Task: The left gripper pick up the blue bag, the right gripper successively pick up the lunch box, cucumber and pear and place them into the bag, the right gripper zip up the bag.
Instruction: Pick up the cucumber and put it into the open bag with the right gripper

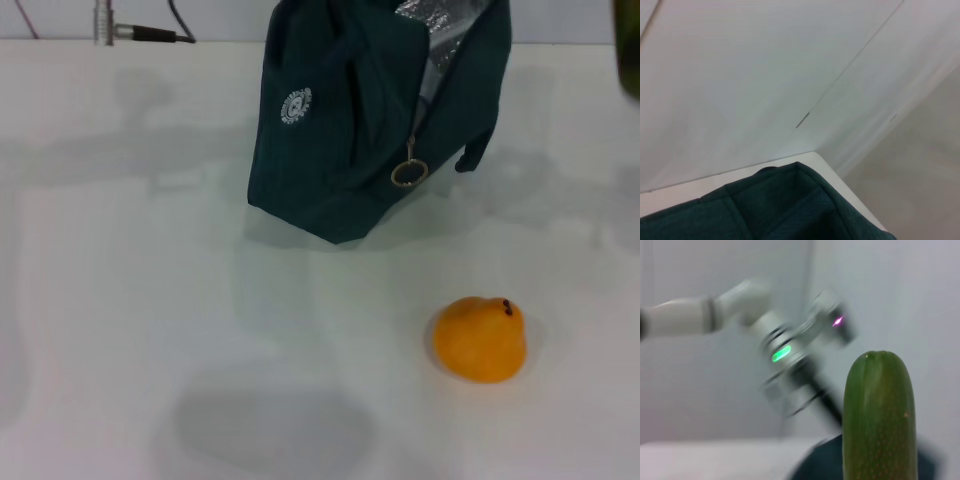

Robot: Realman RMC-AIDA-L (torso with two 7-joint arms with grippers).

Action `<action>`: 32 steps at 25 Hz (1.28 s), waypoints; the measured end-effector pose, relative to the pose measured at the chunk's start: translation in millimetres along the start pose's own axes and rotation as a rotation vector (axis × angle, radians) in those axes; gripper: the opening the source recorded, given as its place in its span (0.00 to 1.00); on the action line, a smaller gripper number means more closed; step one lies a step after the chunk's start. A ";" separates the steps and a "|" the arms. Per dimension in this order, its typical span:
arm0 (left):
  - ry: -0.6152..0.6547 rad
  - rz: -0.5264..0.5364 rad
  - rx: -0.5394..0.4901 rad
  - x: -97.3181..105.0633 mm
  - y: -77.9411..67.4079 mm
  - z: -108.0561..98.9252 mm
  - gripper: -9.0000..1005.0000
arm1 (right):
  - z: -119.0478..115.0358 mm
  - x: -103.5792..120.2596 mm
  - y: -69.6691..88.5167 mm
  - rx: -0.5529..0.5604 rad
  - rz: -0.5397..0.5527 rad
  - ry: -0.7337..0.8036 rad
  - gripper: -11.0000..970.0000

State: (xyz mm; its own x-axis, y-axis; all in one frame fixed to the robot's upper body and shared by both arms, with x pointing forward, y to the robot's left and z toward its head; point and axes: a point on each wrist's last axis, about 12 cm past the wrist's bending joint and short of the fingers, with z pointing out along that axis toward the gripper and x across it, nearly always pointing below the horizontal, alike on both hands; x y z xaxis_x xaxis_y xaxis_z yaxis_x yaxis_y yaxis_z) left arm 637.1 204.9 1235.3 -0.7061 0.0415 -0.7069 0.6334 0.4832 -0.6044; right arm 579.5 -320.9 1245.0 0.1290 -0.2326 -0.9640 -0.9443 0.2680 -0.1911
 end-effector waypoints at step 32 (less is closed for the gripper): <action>0.030 -0.020 0.098 2.1 -8.9 4.9 0.05 | 96.9 99.8 8.9 0.112 -0.122 0.233 0.58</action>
State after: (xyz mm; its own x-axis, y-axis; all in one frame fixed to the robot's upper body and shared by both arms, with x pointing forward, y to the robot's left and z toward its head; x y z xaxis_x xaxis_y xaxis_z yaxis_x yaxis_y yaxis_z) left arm 631.5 196.4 1237.4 -0.7273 0.0590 -0.6838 0.6458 0.3960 -0.6528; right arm 613.4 -251.1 1129.2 0.1546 -0.4743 -0.8667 -0.8852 0.3232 -0.3347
